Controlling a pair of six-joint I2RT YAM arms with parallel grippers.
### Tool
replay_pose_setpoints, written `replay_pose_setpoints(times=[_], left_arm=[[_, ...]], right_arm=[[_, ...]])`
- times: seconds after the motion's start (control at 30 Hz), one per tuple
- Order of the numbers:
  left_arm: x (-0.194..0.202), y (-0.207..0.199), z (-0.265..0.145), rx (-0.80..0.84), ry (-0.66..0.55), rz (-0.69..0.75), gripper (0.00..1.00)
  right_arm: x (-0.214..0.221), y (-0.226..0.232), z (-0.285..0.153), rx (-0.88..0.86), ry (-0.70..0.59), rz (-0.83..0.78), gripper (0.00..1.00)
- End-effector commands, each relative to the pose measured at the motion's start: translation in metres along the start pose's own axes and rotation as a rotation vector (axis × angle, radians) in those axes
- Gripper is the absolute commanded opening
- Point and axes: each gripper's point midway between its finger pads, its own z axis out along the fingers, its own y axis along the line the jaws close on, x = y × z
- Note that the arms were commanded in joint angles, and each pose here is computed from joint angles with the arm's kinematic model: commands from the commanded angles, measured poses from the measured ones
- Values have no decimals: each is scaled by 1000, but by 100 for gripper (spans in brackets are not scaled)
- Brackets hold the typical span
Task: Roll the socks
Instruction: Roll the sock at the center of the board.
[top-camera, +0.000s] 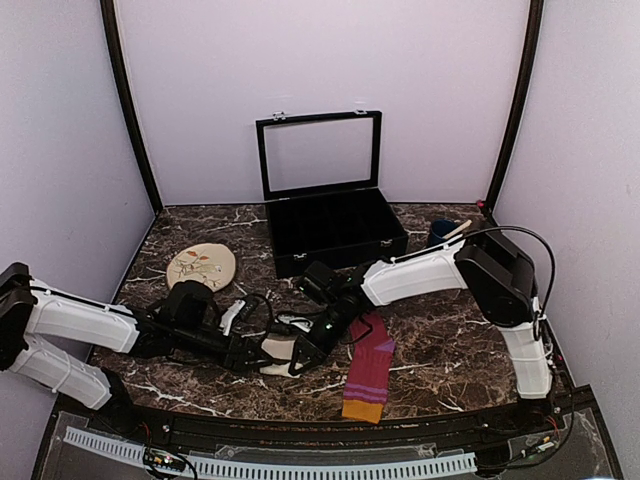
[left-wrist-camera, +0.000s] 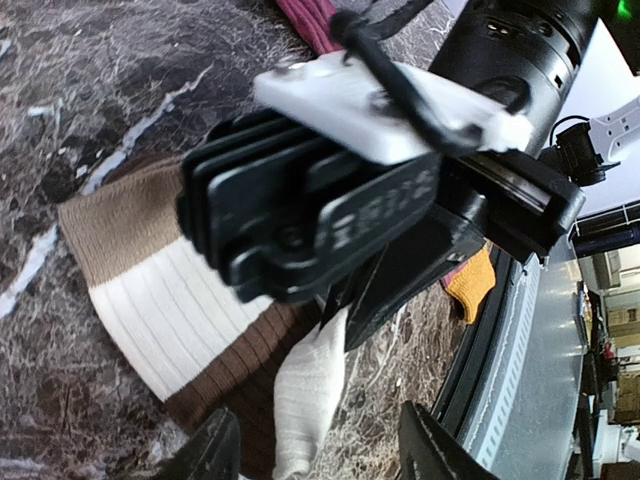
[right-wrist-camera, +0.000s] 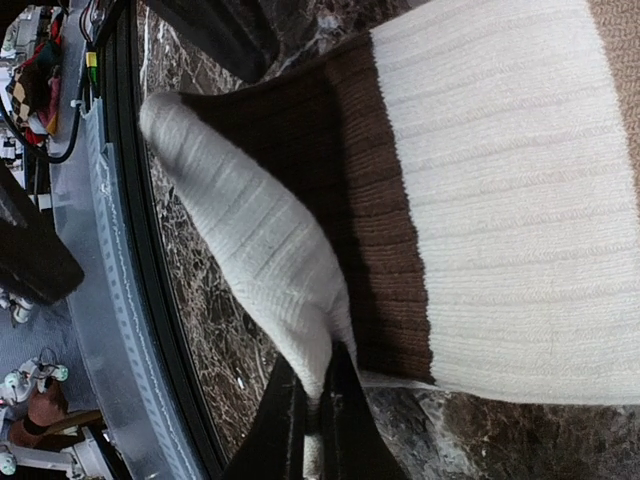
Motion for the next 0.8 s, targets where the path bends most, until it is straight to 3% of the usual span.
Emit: replay_pose_setpoints(times=[0.0, 0.53, 0.77], left_arm=[[-12, -5, 2, -13, -21, 86, 56], [-13, -20, 2, -105, 18, 300, 53], [-3, -24, 8, -172, 91, 397, 51]], right_arm=[[24, -11, 6, -11, 94, 117, 0], [17, -5, 1, -90, 119, 153, 0], [14, -5, 0, -103, 128, 158, 0]])
